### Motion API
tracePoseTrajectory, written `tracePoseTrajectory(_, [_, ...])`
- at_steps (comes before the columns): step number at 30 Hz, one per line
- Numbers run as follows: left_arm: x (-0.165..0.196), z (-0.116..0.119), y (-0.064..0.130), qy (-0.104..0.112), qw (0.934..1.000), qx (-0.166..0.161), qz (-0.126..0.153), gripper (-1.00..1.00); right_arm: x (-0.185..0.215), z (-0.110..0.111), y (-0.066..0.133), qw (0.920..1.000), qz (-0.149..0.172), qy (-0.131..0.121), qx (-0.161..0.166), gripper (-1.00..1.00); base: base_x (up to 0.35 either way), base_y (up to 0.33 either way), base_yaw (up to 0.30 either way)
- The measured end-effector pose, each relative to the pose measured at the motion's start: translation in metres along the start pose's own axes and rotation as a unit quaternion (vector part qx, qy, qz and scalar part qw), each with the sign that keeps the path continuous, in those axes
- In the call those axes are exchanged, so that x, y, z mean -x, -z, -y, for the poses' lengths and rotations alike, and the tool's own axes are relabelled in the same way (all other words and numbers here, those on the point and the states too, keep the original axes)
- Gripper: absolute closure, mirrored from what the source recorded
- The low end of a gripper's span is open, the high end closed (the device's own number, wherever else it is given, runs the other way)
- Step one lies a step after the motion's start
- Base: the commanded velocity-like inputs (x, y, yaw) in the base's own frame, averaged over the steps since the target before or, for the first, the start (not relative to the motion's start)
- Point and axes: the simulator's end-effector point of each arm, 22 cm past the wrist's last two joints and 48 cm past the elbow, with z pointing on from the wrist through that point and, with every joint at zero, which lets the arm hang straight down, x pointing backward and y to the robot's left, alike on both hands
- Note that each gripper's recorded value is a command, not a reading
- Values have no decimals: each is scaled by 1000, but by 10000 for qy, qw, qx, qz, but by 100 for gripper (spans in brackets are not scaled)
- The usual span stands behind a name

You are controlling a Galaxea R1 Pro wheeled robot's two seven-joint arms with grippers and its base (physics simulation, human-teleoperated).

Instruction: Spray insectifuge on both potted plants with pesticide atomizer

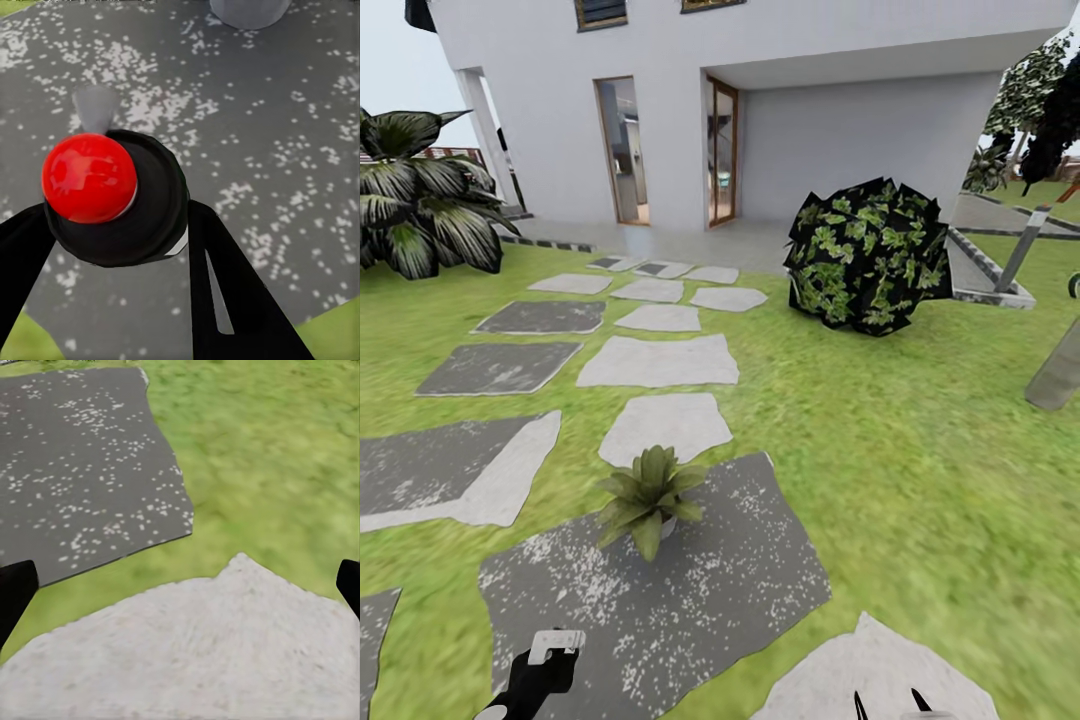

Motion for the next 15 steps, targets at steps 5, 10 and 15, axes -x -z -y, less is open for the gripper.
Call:
tracePoseTrajectory(5, [4,0,1,1,10000,1,39,100,3,0,-1,10000,39,-5,-1,-100,0,0,0])
tracePoseTrajectory(10, [8,0,2,3,10000,1,78,100,7,-2,-1,10000,78,-11,6,-100,0,0,0])
tracePoseTrajectory(15, [11,0,3,4,9999,2,115,100,8,-2,-1,10000,99,-10,10,-100,0,0,0])
